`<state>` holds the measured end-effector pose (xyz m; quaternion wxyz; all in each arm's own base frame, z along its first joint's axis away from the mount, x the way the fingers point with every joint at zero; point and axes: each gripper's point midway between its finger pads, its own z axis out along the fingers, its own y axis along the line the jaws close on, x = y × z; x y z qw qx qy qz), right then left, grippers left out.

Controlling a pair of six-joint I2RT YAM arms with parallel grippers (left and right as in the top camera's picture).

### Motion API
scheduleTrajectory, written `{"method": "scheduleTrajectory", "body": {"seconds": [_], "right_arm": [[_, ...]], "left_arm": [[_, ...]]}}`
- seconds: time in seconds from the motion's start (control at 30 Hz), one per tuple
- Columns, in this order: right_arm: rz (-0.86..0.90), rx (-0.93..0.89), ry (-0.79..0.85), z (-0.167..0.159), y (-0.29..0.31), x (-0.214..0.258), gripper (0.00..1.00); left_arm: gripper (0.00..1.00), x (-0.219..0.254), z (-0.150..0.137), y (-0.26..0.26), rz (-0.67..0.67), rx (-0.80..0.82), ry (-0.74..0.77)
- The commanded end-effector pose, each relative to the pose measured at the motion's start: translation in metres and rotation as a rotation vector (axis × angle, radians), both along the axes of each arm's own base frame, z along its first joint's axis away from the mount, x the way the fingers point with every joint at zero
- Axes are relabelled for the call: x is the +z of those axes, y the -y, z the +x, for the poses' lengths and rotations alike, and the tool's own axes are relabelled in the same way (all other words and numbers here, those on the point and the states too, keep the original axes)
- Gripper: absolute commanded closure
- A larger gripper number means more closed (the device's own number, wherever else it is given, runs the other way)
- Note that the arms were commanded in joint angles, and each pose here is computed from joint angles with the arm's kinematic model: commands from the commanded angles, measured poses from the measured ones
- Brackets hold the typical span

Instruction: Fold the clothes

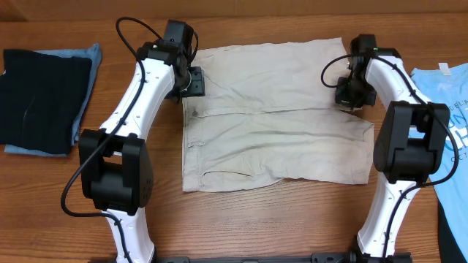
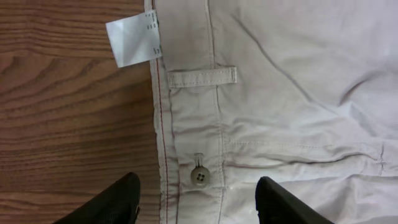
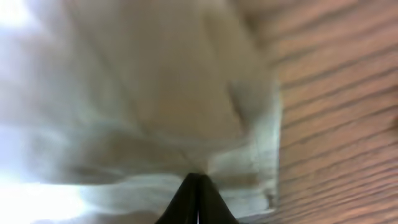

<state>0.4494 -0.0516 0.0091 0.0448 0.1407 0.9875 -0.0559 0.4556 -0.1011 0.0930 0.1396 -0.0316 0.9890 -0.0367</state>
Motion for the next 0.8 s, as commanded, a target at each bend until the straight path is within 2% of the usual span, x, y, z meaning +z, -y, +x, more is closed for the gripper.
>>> {"method": "scheduleTrajectory", "body": {"seconds": [0.0, 0.03, 0.07, 0.13, 0.17, 0.27, 0.3, 0.43, 0.53, 0.63, 0.7, 0.77], "right_arm": [[-0.024, -0.035, 0.119, 0.03, 0.013, 0.067, 0.96], [-0.019, -0.033, 0.151, 0.033, 0.012, 0.09, 0.89], [-0.003, -0.03, 0.191, 0.033, 0.009, 0.116, 0.75], [0.038, -0.023, 0.234, 0.023, 0.001, 0.15, 0.67], [0.068, -0.024, 0.25, 0.017, -0.005, 0.165, 0.58], [0.096, -0.053, 0.275, 0.0, -0.01, 0.192, 0.51], [0.104, -0.093, 0.273, -0.015, -0.011, 0.206, 0.46], [0.121, -0.163, 0.247, -0.055, -0.016, 0.233, 0.39], [0.129, -0.214, 0.201, -0.086, -0.018, 0.245, 0.36], [0.132, -0.243, 0.171, -0.118, -0.021, 0.254, 0.35], [0.128, -0.264, 0.178, -0.134, -0.021, 0.256, 0.34], [0.08, -0.326, 0.194, -0.166, -0.014, 0.249, 0.32]], "left_arm": [[0.36, 0.004, -0.012, -0.006, 0.024, 0.008, -0.042], [0.35, 0.009, -0.017, -0.008, 0.03, 0.014, -0.055], [0.34, 0.018, -0.022, -0.013, 0.047, 0.033, -0.053], [0.34, 0.045, -0.029, -0.018, 0.053, 0.059, -0.009], [0.34, 0.064, -0.036, -0.018, 0.039, 0.071, 0.017], [0.34, 0.103, -0.058, -0.014, 0.021, 0.076, 0.066], [0.34, 0.121, -0.073, -0.013, 0.023, 0.075, 0.082], [0.34, 0.152, -0.118, -0.026, 0.062, 0.161, 0.082], [0.34, 0.159, -0.147, -0.018, 0.031, 0.199, 0.084], [0.34, 0.144, -0.176, -0.009, 0.03, 0.232, 0.056], [0.33, 0.131, -0.187, -0.007, 0.042, 0.248, 0.038], [0.31, 0.103, -0.195, -0.006, 0.052, 0.29, -0.009]]}}
